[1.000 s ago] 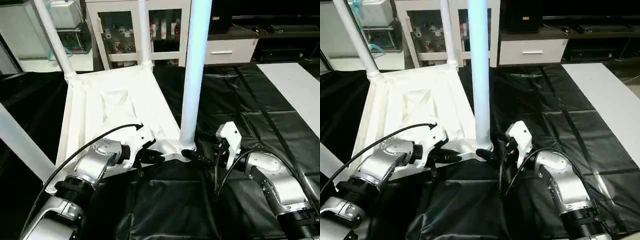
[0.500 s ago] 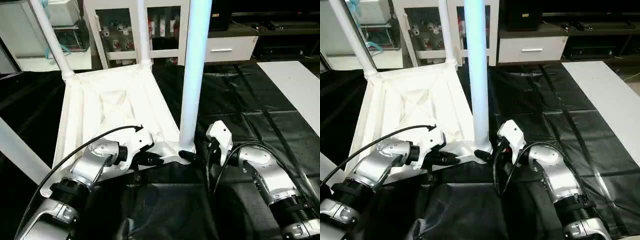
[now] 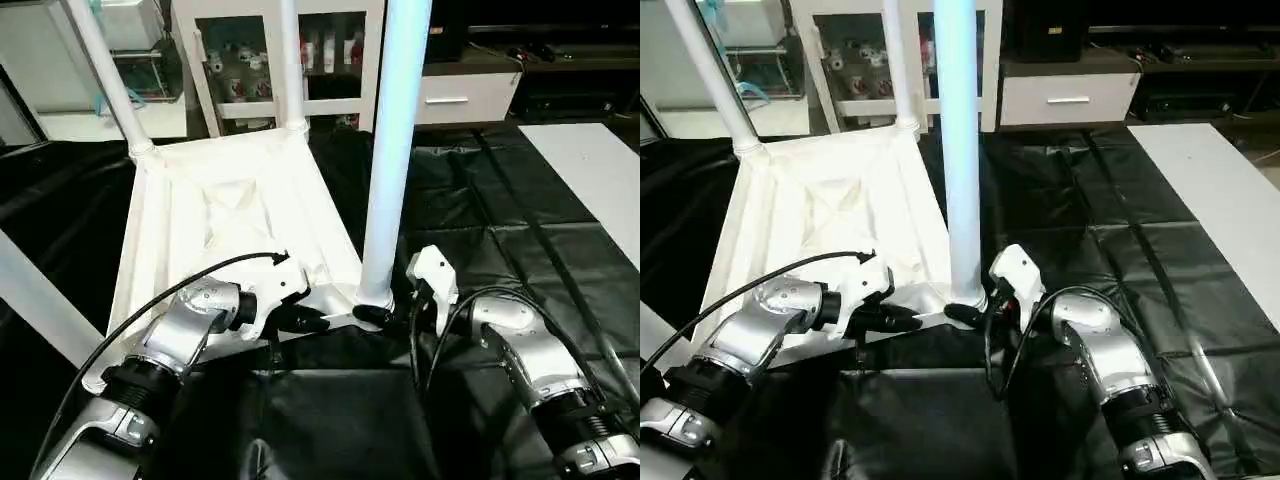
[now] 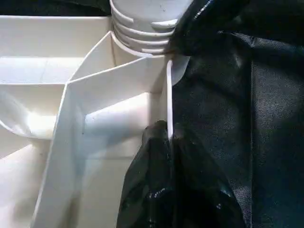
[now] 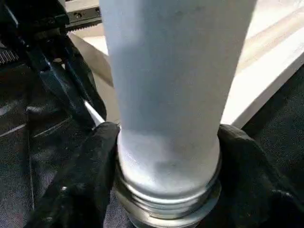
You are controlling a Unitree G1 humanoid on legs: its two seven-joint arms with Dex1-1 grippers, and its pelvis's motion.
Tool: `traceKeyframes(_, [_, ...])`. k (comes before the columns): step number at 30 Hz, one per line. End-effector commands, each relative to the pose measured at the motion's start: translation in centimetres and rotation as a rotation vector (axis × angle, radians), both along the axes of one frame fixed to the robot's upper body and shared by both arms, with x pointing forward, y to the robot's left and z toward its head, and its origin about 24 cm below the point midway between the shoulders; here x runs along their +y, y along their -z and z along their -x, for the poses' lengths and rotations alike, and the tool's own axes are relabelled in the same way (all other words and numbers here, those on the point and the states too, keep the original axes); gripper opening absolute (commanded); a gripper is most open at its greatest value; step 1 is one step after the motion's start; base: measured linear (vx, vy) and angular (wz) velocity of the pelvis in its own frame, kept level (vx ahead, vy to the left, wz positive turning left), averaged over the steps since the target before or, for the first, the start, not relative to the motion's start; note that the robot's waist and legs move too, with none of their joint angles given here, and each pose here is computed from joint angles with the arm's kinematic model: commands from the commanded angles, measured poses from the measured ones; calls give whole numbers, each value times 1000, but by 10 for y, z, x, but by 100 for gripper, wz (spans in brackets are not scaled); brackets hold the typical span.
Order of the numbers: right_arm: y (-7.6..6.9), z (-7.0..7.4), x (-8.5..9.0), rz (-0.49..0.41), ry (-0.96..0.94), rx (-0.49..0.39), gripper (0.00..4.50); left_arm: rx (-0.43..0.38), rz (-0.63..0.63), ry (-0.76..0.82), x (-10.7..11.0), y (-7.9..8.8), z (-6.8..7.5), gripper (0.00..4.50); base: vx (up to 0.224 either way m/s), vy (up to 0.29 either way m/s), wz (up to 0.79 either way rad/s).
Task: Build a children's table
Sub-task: Rotate leg to tighten
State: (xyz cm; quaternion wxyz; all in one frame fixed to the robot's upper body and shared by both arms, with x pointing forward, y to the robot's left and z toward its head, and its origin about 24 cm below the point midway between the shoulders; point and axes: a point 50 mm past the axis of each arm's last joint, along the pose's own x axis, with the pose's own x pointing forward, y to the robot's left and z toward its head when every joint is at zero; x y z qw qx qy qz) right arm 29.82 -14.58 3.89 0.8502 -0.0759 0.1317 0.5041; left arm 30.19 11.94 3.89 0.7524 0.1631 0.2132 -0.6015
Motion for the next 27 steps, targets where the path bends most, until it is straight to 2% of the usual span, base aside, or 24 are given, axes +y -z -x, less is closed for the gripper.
traceKeyframes(1, [-4,-4,4,-26,19,-29,276,103,-34,21,0,23,14,0,0,0,0])
traceKeyframes(4, [2,-18,3,-67,230,-34,272,82,-13,-47,-4,24,8,0,0,0,0])
traceKeyframes(9, [18,-31,11,-24,523,-28,269,38,3,-267,-25,25,-10,0,0,0,0])
traceKeyframes(10, [18,-31,11,-22,528,-28,269,37,3,-271,-26,25,-10,0,0,0,0])
traceKeyframes(14, [25,-43,21,37,843,-22,269,-5,-20,-540,-47,24,-31,0,0,0,0])
traceKeyframes(15, [26,-45,26,41,906,-8,269,-47,-35,-596,-52,23,-36,0,0,0,0])
traceKeyframes(17, [27,-47,33,41,937,0,269,-83,-50,-622,-57,22,-38,0,0,0,0])
traceKeyframes(19, [23,-48,50,-4,869,-5,269,-96,-27,-581,-68,19,-37,0,0,0,0])
traceKeyframes(23, [20,-48,51,-28,862,-22,269,-95,-17,-519,-69,20,-34,0,0,0,0])
traceKeyframes(25, [17,-48,52,-68,826,-35,269,-100,-7,-483,-66,21,-32,0,0,0,0])
traceKeyframes(26, [16,-48,52,-79,818,-42,325,-102,-6,-476,-65,21,-32,0,0,0,0])
traceKeyframes(27, [13,-48,51,-100,786,-58,339,-100,-3,-444,-62,22,-31,0,0,0,0])
